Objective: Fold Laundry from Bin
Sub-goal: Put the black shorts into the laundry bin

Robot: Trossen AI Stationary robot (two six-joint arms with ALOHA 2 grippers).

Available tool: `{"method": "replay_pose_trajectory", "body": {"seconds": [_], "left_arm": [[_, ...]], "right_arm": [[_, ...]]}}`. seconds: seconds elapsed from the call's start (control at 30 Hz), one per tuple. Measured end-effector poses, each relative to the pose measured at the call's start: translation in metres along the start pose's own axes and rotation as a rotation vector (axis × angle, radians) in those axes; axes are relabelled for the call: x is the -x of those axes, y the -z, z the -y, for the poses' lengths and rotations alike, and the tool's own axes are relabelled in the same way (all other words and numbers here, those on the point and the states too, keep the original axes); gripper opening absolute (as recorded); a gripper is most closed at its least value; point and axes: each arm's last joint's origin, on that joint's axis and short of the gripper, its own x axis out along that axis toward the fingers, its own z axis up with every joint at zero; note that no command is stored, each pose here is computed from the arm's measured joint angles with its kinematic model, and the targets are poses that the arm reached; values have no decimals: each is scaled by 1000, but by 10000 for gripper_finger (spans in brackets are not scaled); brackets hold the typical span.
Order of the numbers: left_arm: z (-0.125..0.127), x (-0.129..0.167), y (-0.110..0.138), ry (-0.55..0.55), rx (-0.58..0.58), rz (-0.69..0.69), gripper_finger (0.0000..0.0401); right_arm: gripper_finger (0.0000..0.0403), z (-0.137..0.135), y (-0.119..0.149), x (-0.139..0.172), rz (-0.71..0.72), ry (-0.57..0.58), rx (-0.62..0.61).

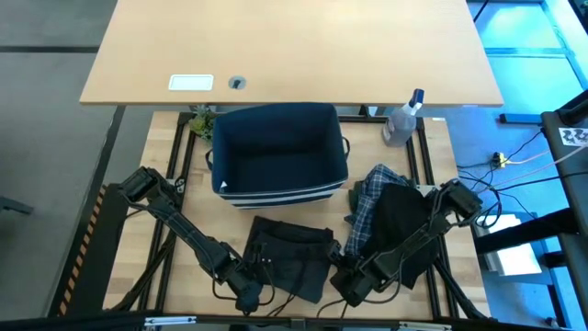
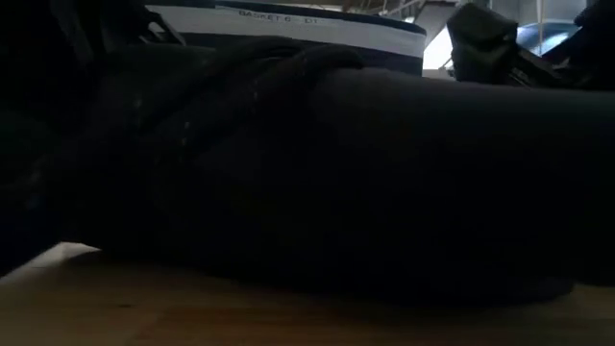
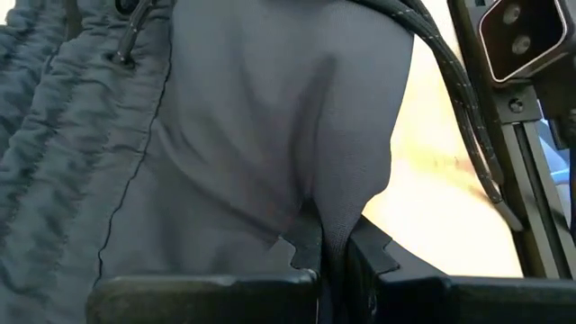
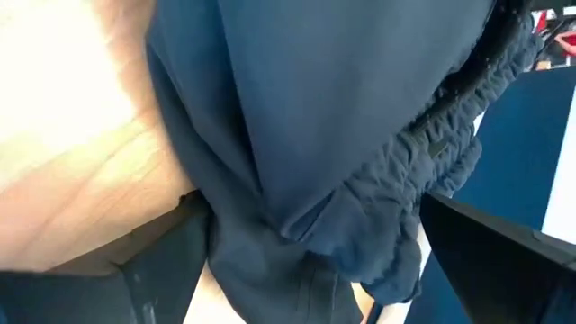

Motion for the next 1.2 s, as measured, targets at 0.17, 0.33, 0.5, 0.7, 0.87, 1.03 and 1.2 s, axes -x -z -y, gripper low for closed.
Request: {"method": "replay_pose_trajectory", "body": {"seconds": [0.17,0.33,0.5,0.7,0.87,1.03,1.2], "left_arm": [[-1,-1,0,6,0,-8,6],[-1,-1,-1,8,-19,-4,6],[-1,-1,-1,10,-22,-5,6],[1,0,0,13,-27,-2,6],[12,18,-15,3,-55,-21,6],[25,58,-42,-48,-102,-35,6],[33,110,-71,-134,-155,26,6]], "right_arm": [[392,6,2,-11,-13,-3,0],[385,16,5,-29,-14,9,-30],[312,19,5,-43,-4,13,-26],[107,21,6,-46,-15,19,-53],[31,30,-7,-29,-35,97,-62],[30,59,-29,9,1,194,-97],[30,103,-37,51,21,293,-169]]}}
